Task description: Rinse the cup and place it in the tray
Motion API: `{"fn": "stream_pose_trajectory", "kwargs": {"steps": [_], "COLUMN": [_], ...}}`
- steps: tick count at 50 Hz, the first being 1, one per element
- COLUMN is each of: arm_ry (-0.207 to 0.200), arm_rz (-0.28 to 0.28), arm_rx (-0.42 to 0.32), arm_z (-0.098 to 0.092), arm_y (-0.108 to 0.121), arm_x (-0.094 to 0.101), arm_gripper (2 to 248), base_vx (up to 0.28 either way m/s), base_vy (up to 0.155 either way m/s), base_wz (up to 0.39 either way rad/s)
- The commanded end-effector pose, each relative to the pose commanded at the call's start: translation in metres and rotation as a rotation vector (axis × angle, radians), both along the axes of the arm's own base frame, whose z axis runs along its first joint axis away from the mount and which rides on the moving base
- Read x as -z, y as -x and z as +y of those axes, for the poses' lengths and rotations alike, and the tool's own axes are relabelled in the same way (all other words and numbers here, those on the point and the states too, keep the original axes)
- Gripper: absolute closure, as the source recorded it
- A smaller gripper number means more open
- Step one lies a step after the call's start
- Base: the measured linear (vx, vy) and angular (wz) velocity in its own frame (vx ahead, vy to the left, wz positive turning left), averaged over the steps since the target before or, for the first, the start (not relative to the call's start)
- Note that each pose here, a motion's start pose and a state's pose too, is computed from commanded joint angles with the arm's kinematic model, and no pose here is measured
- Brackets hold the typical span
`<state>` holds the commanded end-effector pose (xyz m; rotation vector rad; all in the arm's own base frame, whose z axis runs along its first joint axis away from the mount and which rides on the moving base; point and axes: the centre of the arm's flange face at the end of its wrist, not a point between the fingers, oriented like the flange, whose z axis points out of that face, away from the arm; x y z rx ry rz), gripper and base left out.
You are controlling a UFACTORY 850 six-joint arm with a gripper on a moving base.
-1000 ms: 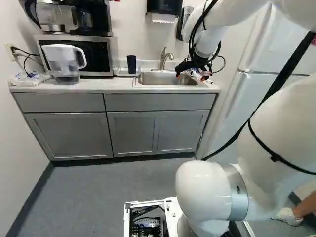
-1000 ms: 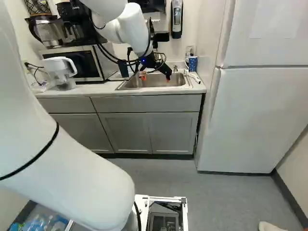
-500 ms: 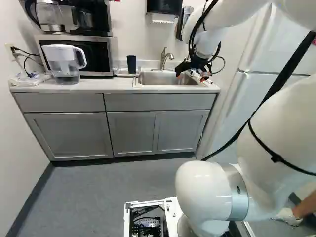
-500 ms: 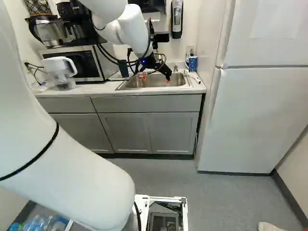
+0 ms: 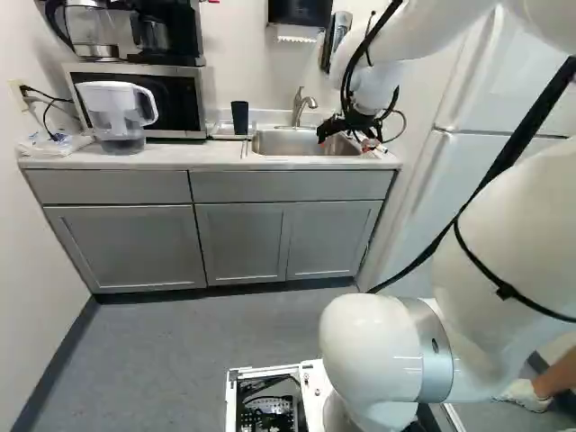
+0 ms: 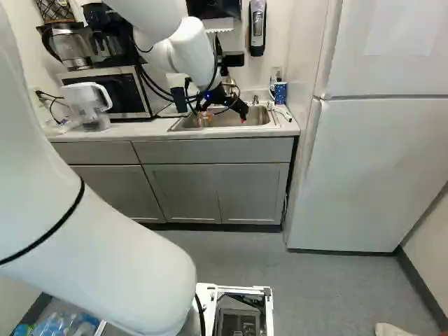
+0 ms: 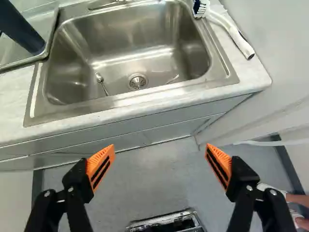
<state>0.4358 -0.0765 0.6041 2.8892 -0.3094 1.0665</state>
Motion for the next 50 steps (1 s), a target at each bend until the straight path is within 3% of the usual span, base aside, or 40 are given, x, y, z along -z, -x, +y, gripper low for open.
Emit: {"fn": "stream_pose_trajectory", "kwargs": {"steps": [24, 50], "arm_ry": [0.014, 0.034], "arm_rz": [-0.067, -0.17], "arm_rx": [-0.026, -0.065], "arm_z": [0.011, 0.028], "arm_y": [0.008, 0.029], "arm_x": [0.036, 0.089], "arm_gripper": [3, 3], "base_vx": [0.0, 0.0], "base_vy": [0.0, 0.0], "base_wz": [0.0, 0.0]}}
